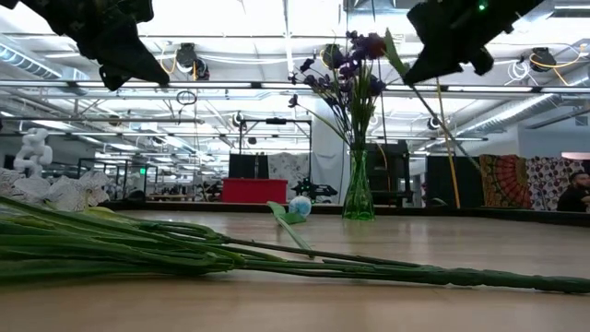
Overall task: Sort flowers into vase by color
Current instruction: Put the right red tulip into the green flower vase
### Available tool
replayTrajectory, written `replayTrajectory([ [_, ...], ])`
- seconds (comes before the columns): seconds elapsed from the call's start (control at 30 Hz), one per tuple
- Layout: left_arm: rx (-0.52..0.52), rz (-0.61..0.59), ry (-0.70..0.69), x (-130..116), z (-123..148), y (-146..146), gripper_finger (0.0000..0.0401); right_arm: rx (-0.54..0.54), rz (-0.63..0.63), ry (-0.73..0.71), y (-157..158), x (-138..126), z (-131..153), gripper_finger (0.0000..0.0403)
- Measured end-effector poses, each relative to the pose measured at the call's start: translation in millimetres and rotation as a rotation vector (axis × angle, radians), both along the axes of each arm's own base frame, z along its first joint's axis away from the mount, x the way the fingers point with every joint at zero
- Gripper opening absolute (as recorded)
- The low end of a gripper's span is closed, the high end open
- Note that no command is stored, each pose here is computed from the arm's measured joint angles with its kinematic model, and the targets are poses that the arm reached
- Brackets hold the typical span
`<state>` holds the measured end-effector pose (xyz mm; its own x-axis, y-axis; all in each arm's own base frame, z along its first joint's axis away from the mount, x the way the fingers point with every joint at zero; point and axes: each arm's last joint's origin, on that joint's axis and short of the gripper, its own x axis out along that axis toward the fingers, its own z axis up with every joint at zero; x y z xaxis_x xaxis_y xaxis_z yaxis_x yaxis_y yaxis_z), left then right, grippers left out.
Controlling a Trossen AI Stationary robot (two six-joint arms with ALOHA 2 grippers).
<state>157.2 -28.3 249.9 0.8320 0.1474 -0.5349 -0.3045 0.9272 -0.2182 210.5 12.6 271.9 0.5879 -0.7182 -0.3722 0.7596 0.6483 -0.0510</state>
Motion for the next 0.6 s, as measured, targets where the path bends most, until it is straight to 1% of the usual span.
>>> replayTrajectory([
  [0.1, 0.001, 0.000, 0.001, 0, 0, 0, 0.0006, -0.077, 0.058, -0.005, 1, 8, 7, 0.0000],
  [0.17, 0.001, 0.000, 0.001, 0, 0, 0, 0.0006, -0.124, 0.091, -0.047, 2, 13, 11, 0.0000],
  [0.23, 0.001, 0.000, 0.001, 0, 0, 0, 0.0006, -0.160, 0.146, -0.094, 1, 16, 8, 0.0000],
  [0.3, 0.001, -0.001, 0.001, 0, 0, 0, 0.0006, -0.190, 0.218, -0.183, -1, 19, 3, 0.0000],
  [0.37, 0.001, -0.001, 0.001, 0, 0, 0, 0.0006, -0.238, 0.265, -0.297, -6, 17, -2, 0.0000],
  [0.47, 0.001, 0.000, 0.001, 0, 0, 0, 0.0006, -0.360, 0.274, -0.424, -15, 9, -13, 0.0000],
  [0.6, 0.001, 0.000, 0.000, 0, 0, 0, 0.0006, -0.502, 0.248, -0.559, -30, -4, -18, 0.0000],
])
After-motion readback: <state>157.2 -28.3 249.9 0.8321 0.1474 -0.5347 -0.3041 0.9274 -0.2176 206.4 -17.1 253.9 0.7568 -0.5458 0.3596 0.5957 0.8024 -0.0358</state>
